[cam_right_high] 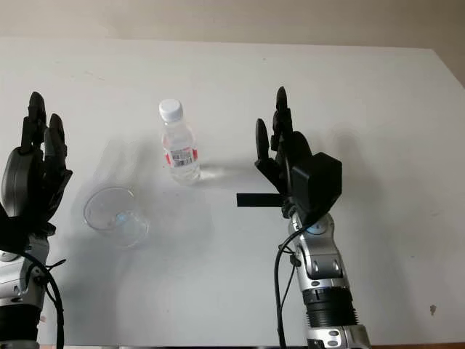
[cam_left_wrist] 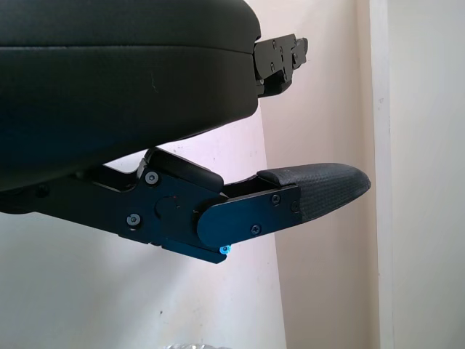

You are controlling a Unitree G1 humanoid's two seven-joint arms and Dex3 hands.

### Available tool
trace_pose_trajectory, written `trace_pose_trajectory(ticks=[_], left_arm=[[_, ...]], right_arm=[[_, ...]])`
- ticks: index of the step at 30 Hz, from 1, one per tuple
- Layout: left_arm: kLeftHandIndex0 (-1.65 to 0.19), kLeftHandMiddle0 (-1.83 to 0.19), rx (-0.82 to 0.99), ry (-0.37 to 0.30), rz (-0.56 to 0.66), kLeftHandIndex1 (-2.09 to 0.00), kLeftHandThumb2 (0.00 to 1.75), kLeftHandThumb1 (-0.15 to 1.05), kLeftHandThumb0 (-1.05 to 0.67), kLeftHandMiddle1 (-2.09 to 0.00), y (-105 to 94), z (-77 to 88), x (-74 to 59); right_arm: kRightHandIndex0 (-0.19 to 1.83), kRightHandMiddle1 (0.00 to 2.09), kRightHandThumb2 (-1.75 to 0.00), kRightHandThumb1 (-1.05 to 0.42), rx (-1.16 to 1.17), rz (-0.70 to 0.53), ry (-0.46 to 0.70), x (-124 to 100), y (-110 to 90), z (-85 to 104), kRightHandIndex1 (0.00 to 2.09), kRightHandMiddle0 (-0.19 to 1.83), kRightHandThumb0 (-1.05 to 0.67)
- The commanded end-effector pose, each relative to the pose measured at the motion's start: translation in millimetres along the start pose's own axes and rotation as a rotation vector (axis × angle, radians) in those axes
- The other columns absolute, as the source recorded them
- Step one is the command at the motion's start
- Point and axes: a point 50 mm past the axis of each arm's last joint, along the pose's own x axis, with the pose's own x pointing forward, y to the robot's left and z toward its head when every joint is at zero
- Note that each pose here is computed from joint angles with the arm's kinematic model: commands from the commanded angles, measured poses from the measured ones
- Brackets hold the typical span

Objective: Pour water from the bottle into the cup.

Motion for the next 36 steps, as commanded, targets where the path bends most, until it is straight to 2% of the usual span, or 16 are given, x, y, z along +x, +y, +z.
trace_pose_trajectory(ticks=[1, 8, 12, 17, 21, 30, 36], left_arm=[[0.19, 0.19, 0.014, -0.016, 0.002, 0.0, 0.65, 1.05, -0.8, 0.0, 0.6, 2.7, -0.4], [0.19, 0.19, -0.012, -0.007, -0.003, 0.0, 0.64, 1.05, -0.8, 0.0, -1.8, 0.8, 0.6], [0.19, 0.19, -0.005, -0.001, 0.009, 0.0, 0.62, 1.05, -0.81, 0.0, -0.5, -0.3, -1.1], [0.19, 0.19, -0.01, -0.007, 0.012, 0.0, 0.63, 1.05, -0.8, 0.0, -1.0, -0.2, -2.0], [0.19, 0.19, -0.018, -0.007, 0.009, 0.0, 0.63, 1.05, -0.8, 0.0, -2.9, -0.7, -1.2], [0.19, 0.19, -0.016, -0.005, 0.013, 0.0, 0.62, 1.05, -0.81, 0.0, -3.2, -0.4, -1.2], [0.19, 0.19, -0.019, 0.001, 0.019, 0.0, 0.64, 1.05, -0.79, 0.0, -3.6, -2.1, -1.8]], right_arm=[[-0.19, 0.0, -0.67, -1.05, -0.009, 0.0, -0.028, -0.3, -1.2, 4.9, 0.0, -0.19, -0.83], [-0.19, 0.0, -0.63, -1.05, -0.031, 0.016, -0.002, -3.4, -2.9, -1.6, 0.0, -0.19, -0.85], [-0.19, 0.0, -0.58, -1.05, -0.106, 0.092, -0.036, -0.7, -1.3, -3.6, 0.0, -0.19, -0.9], [-0.19, 0.0, -0.23, -1.05, 0.023, 0.221, -0.122, 18.3, 15.7, 6.1, 0.0, -0.19, -0.96], [-0.19, 0.0, -0.1, -1.03, 0.031, 0.281, -0.142, 32.3, 29.9, 12.5, 0.0, -0.19, -1.0], [-0.19, 0.0, -0.05, -0.98, -0.01, 0.362, -0.157, 52.9, 57.8, 20.4, 0.0, -0.19, -1.05], [-0.19, 0.0, -0.04, -0.96, 0.003, 0.404, -0.142, 62.2, 69.4, 22.6, 0.0, -0.19, -1.05]])
